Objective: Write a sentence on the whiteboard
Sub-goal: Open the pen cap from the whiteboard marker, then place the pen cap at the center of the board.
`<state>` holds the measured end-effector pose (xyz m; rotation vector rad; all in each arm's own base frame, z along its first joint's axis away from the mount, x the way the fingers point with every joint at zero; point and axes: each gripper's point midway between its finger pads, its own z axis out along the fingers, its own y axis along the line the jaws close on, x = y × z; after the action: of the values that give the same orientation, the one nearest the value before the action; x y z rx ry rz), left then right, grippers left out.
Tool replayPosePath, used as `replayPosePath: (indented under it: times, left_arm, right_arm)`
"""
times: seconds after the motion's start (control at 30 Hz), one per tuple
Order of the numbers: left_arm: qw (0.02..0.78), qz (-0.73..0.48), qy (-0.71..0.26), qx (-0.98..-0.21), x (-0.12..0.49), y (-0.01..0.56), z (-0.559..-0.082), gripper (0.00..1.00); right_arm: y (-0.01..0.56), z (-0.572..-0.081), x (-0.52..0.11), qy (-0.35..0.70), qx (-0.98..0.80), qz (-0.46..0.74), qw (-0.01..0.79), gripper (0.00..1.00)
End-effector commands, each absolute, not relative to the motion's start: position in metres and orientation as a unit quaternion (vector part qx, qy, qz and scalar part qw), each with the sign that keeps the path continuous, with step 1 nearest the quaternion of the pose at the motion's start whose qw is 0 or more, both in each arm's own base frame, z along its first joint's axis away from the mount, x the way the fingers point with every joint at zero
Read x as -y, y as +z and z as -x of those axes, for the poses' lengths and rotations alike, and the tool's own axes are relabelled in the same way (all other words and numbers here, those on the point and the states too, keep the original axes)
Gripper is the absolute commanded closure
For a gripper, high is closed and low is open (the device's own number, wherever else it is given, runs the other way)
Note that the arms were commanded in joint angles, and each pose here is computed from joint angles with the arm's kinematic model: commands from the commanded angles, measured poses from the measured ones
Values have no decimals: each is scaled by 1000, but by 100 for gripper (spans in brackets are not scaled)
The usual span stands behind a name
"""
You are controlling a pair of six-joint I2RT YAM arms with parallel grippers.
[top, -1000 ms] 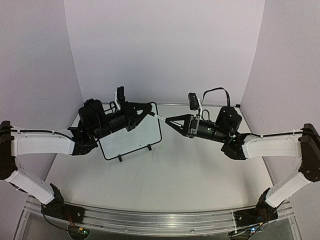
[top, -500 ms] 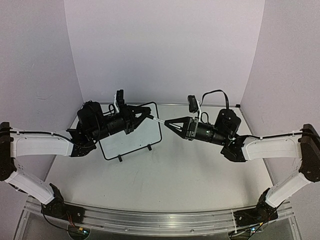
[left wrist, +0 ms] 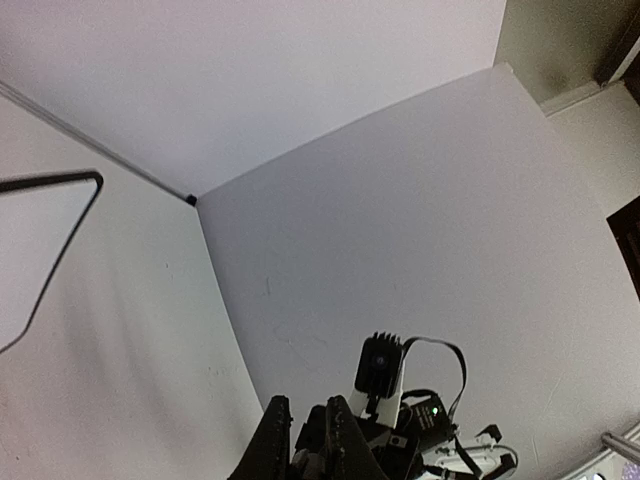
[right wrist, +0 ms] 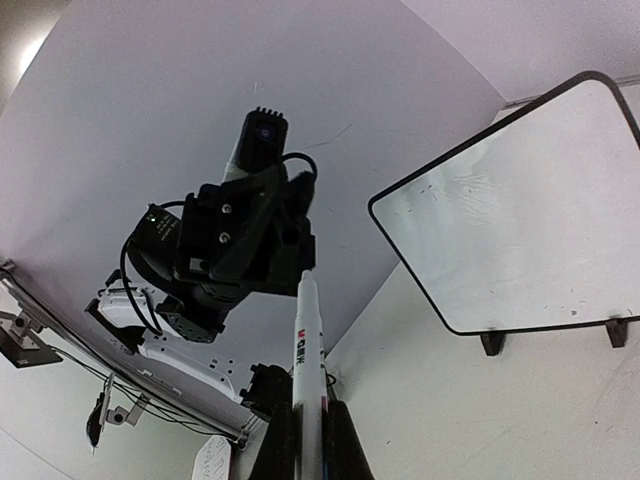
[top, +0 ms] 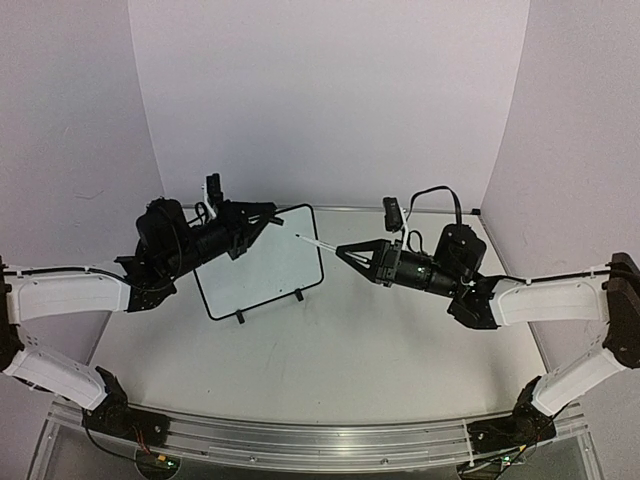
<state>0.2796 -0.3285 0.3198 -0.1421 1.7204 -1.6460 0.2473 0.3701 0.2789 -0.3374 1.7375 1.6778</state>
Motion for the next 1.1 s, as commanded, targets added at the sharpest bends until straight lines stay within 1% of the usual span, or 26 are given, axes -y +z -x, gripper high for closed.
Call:
replayPosePath:
  times: [0.0,0.1,0.2,0.27,0.4,0.43,0.53,0.63,0.83,0.97,1.07]
  left_arm:
    - [453,89,-636,-619,287,365,-294,100]
    - [470,88,-625,-617,278,372,-296,100]
    - [478,77,-600,-637,275,371,-294,100]
    - [477,62,-581,-657,276,360,-292,100]
    - [454,-1,-504,-735,285,311,-284,100]
    - [438,-20,-477,-761,290,290,-278,100]
    - [409,-76,-426,-803,305,246,-256,100]
    - [378,-126,-394,-828,321,204,-233,100]
    - [335,-173,-363,-852,339,138,-215,100]
    - [336,-196,-325,-862,350,107,-211,100]
    - [321,-206,-320,-867,359,90,-209,99]
  right_arm:
    - [279,-255,-357,625,-679,114,368,100]
    - [275,-255,-353,609,-691,114,371,100]
    - [274,-252,-348,595,-699,119,377,100]
    - [273,-253,-341,577,-709,116,388,100]
    - [266,-259,-322,520,-741,105,412,100]
    - [264,-262,-315,506,-749,99,417,100]
    - [260,-269,-299,487,-758,80,428,100]
    - [258,-276,-286,477,-762,65,433,100]
    - [254,-279,-287,478,-766,62,425,100]
    - [245,-279,-290,480,-773,61,411,100]
    - [242,-277,-290,481,-774,61,406,100]
